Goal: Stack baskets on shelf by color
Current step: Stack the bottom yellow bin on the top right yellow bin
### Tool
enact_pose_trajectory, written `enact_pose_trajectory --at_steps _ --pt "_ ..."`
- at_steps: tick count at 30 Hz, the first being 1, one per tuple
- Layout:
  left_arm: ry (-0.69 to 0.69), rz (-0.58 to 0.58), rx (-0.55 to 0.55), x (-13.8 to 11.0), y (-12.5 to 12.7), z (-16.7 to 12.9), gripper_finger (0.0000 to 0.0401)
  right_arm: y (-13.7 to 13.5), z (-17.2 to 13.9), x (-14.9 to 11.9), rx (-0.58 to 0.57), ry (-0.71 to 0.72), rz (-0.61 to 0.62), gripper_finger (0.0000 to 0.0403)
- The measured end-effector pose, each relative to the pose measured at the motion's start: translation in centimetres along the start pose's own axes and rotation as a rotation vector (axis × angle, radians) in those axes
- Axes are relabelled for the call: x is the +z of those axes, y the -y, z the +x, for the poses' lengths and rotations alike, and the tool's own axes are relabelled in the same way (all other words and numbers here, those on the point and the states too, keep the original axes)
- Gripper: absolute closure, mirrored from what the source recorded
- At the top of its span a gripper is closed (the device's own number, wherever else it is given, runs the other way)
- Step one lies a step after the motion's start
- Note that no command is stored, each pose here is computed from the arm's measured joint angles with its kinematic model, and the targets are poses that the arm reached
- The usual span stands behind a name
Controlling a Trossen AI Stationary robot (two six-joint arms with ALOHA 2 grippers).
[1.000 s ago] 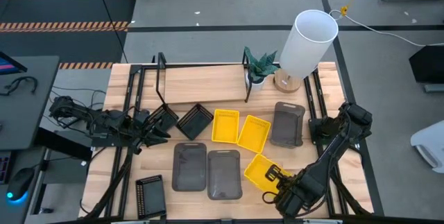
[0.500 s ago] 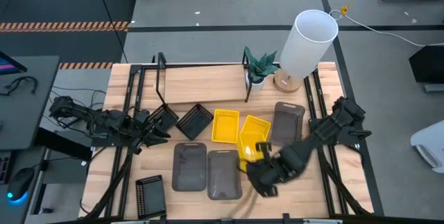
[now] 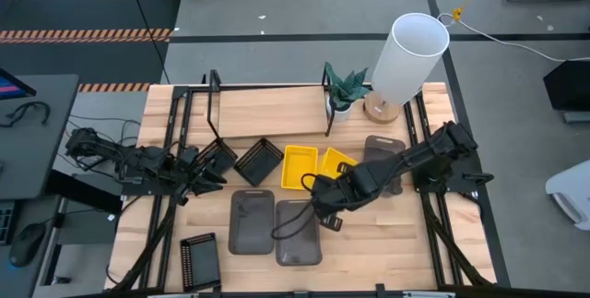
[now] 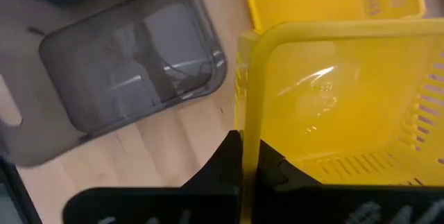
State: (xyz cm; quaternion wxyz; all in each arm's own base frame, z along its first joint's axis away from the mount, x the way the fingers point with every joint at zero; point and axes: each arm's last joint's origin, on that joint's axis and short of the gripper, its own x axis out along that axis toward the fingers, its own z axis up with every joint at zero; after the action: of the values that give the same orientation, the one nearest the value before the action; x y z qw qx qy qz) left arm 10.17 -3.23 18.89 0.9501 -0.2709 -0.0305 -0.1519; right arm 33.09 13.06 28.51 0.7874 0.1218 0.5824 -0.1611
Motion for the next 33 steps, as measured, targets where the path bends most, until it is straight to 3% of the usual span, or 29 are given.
enact_pose_trajectory --at_steps 18,33 --pt "0.000 0.000 0.000 0.0 0.0 0.0 0.0284 0.2 8.0 0.8 -0.209 -0.181 0.082 0.0398" --pt "0.000 0.000 0.000 0.0 0.0 0.0 0.0284 1.1 8.9 1.4 -0.131 -0.305 0.104 0.0375"
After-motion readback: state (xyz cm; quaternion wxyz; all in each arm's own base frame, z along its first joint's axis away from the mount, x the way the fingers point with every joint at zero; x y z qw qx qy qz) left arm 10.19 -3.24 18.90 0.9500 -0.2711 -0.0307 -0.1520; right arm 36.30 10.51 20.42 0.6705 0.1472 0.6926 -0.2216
